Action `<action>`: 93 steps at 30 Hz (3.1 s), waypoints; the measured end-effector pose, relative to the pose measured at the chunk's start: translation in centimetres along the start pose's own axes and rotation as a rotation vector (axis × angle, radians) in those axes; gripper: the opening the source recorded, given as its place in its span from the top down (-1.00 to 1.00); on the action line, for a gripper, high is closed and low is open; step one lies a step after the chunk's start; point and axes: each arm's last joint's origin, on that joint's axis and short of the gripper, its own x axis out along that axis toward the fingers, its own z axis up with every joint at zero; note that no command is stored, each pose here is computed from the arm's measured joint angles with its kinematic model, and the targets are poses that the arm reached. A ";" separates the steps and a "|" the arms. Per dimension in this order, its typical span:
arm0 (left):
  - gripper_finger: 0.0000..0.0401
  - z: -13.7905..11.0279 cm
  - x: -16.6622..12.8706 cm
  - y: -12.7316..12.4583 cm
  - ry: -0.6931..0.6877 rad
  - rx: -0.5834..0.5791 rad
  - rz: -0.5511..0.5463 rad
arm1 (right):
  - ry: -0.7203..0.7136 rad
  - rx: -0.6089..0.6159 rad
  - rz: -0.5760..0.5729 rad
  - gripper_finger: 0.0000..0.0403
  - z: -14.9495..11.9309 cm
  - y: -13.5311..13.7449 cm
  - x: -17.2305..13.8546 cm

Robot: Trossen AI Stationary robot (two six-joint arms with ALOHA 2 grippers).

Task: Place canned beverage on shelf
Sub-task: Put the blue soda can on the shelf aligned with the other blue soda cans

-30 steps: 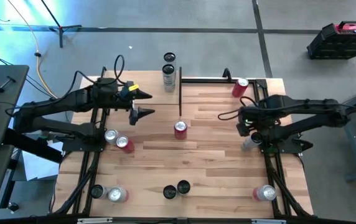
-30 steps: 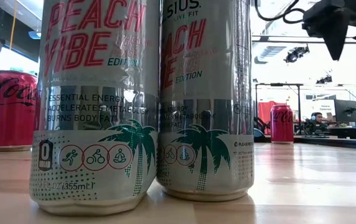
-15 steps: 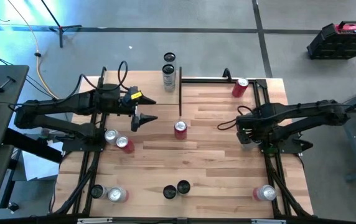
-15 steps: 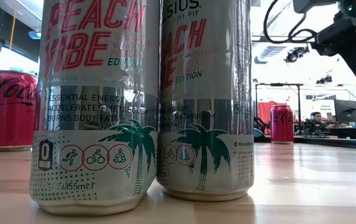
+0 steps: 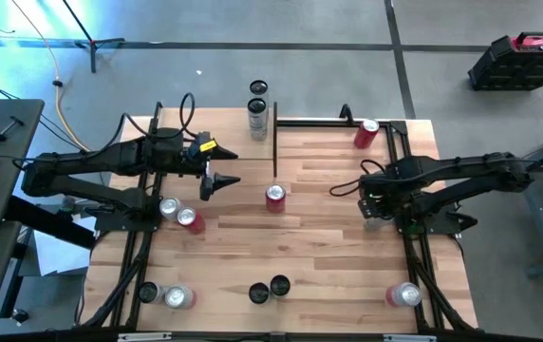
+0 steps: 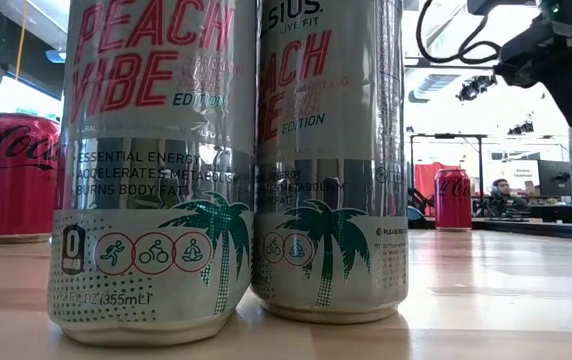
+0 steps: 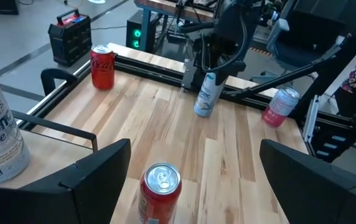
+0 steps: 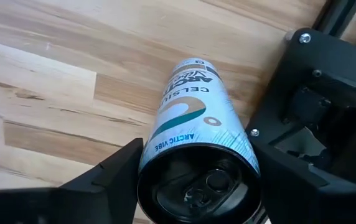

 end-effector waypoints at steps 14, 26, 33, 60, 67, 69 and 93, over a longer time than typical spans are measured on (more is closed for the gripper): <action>-0.74 0.7 -2.4 0.5 -0.075 -0.003 0.019 | -0.179 -0.501 0.086 -0.21 3.6 9.7 -6.5; -0.74 0.9 -5.8 0.3 -0.144 -0.049 -0.004 | -0.122 -1.534 -0.095 -0.25 6.9 17.9 -5.6; -0.74 0.9 -6.2 0.3 -0.153 -0.064 -0.006 | -0.010 -1.818 -0.175 -0.26 7.9 19.7 -3.1; -0.74 1.2 -5.7 0.4 -0.175 -0.012 0.056 | -0.109 -1.982 -0.183 -0.48 9.9 20.7 -1.6; -0.74 1.2 -5.8 0.5 -0.185 0.008 0.086 | -0.097 -1.864 -0.197 -0.58 8.9 20.5 -2.9; -0.74 1.3 -5.8 0.5 -0.197 0.016 0.095 | -0.107 -1.810 -0.196 -0.58 8.8 20.4 -3.7; -0.74 1.0 -5.8 1.0 -0.149 0.103 0.109 | -0.526 -0.698 0.229 -0.67 5.7 15.1 -6.5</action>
